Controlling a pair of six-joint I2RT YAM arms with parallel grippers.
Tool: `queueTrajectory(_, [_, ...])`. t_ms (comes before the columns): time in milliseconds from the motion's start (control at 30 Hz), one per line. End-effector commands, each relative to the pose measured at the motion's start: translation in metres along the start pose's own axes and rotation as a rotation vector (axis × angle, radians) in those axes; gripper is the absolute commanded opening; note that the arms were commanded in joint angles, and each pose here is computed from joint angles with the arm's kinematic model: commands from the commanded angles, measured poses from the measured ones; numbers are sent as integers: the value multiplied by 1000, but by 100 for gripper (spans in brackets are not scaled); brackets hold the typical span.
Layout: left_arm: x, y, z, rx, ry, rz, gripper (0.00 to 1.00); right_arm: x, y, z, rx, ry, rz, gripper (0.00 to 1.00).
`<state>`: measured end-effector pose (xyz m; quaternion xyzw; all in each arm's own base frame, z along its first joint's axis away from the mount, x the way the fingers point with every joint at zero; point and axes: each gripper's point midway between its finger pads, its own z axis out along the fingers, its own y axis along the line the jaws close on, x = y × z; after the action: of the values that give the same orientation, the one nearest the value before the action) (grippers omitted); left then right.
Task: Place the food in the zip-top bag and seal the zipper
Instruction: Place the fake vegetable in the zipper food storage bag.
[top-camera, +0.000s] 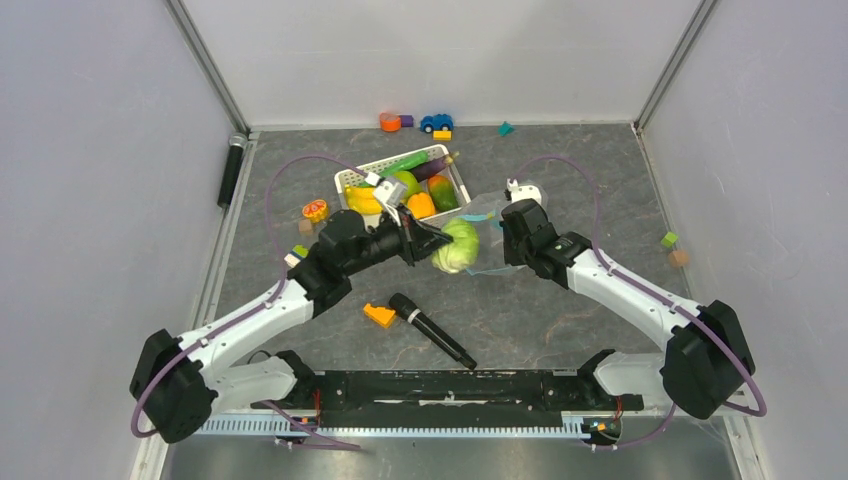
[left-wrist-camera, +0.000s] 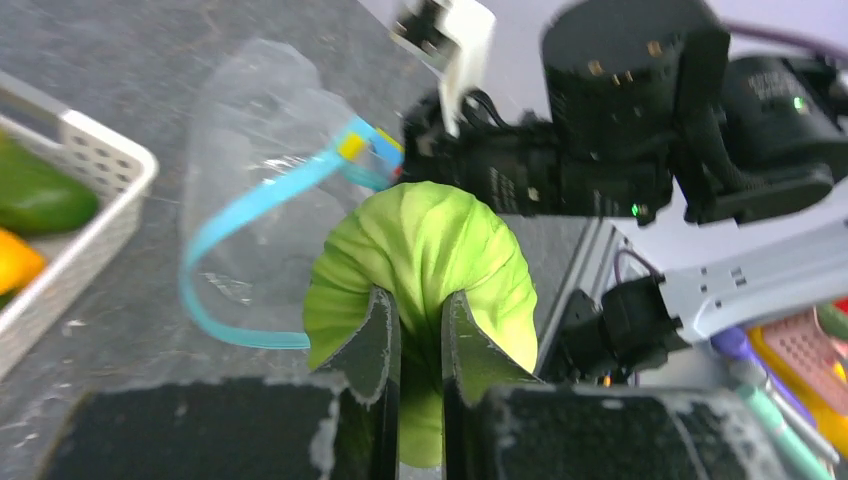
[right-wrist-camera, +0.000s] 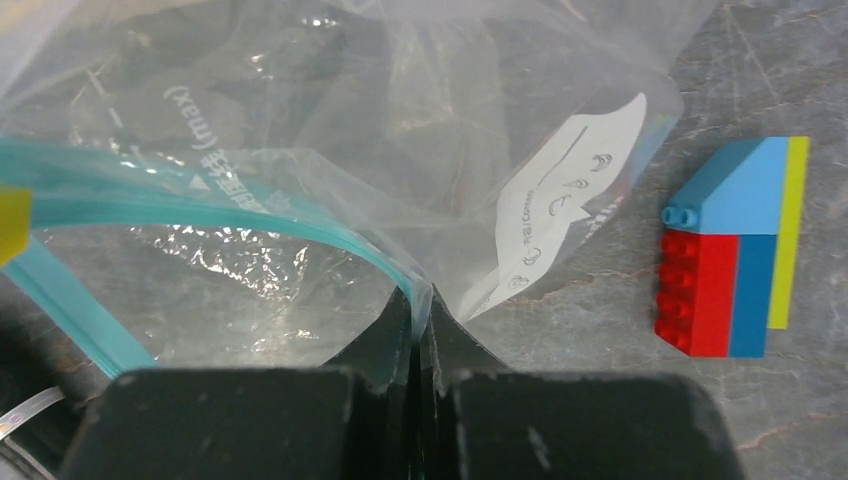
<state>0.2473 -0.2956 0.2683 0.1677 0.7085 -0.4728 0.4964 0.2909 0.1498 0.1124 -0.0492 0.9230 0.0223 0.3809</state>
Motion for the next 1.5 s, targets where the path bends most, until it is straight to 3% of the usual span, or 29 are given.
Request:
queueTrajectory(0, [-3, -28, 16, 93, -18, 122, 2, -13, 22, -5, -112, -29, 32, 0])
queueTrajectory(367, [6, -9, 39, -16, 1, 141, 2, -14, 48, -32, -333, -61, -27, 0])
queueTrajectory(900, [-2, 31, 43, -259, -51, 181, 2, -37, 88, -94, -688, -269, -56, 0])
queueTrajectory(1067, [-4, 28, 49, -266, -57, 181, 2, -38, 91, -100, -719, -280, -66, 0])
queueTrajectory(1467, [-5, 58, 38, -549, -99, 266, 2, -44, 88, -102, -702, -305, -57, 0])
